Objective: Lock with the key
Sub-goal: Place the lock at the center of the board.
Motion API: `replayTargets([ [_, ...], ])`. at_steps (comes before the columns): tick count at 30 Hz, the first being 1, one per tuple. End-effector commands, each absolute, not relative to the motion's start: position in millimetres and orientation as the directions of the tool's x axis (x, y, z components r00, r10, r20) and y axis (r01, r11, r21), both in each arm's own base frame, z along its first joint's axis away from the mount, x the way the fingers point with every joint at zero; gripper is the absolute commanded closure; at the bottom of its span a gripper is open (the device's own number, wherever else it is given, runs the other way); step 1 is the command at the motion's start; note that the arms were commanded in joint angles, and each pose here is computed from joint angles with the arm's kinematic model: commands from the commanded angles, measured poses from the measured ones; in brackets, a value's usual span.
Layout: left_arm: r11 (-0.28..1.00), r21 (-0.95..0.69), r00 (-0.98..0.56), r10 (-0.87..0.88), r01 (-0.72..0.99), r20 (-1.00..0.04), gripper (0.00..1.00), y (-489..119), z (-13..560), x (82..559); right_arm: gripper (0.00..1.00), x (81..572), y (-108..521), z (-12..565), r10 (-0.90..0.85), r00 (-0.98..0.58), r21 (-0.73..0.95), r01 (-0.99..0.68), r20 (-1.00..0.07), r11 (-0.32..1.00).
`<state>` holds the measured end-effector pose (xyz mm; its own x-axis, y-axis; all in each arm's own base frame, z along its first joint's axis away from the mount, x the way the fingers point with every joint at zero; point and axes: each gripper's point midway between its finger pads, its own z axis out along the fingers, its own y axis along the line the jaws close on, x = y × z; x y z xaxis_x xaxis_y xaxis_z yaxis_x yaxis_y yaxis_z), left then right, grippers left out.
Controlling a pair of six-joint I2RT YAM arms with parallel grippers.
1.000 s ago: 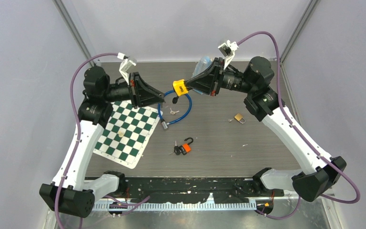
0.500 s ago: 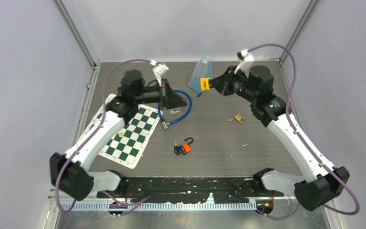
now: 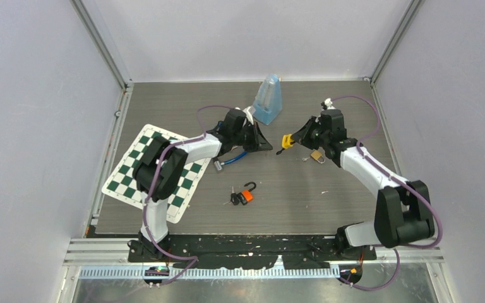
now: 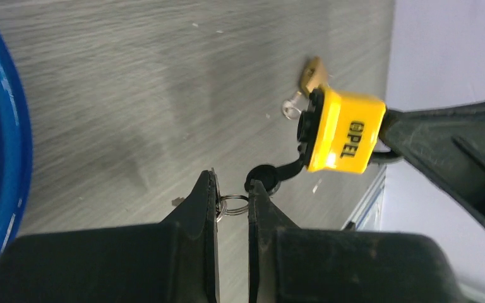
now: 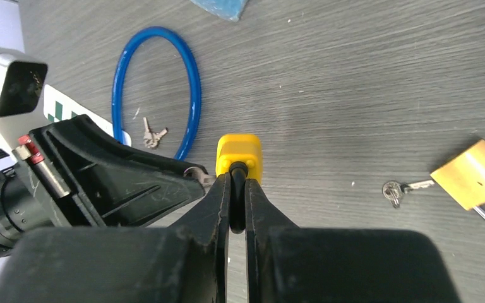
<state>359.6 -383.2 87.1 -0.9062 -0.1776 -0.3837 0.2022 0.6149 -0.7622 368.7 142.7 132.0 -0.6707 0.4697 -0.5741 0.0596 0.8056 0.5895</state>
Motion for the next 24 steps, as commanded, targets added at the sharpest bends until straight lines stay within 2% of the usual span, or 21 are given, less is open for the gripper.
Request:
replayTargets([
  [1, 0.647, -0.752, -0.897, -0.248, 0.127, -0.365, 0.95, -391, 91, 380, 0.95, 397, 156, 143, 0.492, -0.634, 0.642, -0.009, -0.596, 0.766],
  [8, 0.711, -0.701, -0.912, -0.251, 0.054, -0.325, 0.81, -377, 64, 368, 0.95, 400, 167, 87, 0.471, -0.727, 0.654, 0.04, -0.499, 0.755],
  [10, 0.727, -0.685, -0.913, -0.248, 0.045, -0.324, 0.69, -372, 60, 365, 0.95, 399, 171, 78, 0.475, -0.739, 0.666, 0.047, -0.478, 0.744],
  [15, 0.765, -0.641, -0.909, -0.224, 0.06, -0.352, 0.51, -361, 61, 363, 0.94, 396, 175, 56, 0.479, -0.769, 0.678, 0.081, -0.424, 0.73],
  [17, 0.782, -0.618, -0.896, -0.218, 0.076, -0.387, 0.48, -355, 68, 364, 0.88, 394, 176, 50, 0.475, -0.781, 0.678, 0.092, -0.405, 0.729],
  [20, 0.834, -0.536, -0.852, -0.183, 0.13, -0.491, 0.45, -336, 83, 367, 0.77, 389, 177, 44, 0.443, -0.808, 0.664, 0.088, -0.388, 0.742],
  [24, 0.865, -0.463, -0.791, -0.142, 0.192, -0.595, 0.43, -313, 109, 363, 0.6, 383, 174, 47, 0.365, -0.824, 0.597, 0.041, -0.433, 0.801],
])
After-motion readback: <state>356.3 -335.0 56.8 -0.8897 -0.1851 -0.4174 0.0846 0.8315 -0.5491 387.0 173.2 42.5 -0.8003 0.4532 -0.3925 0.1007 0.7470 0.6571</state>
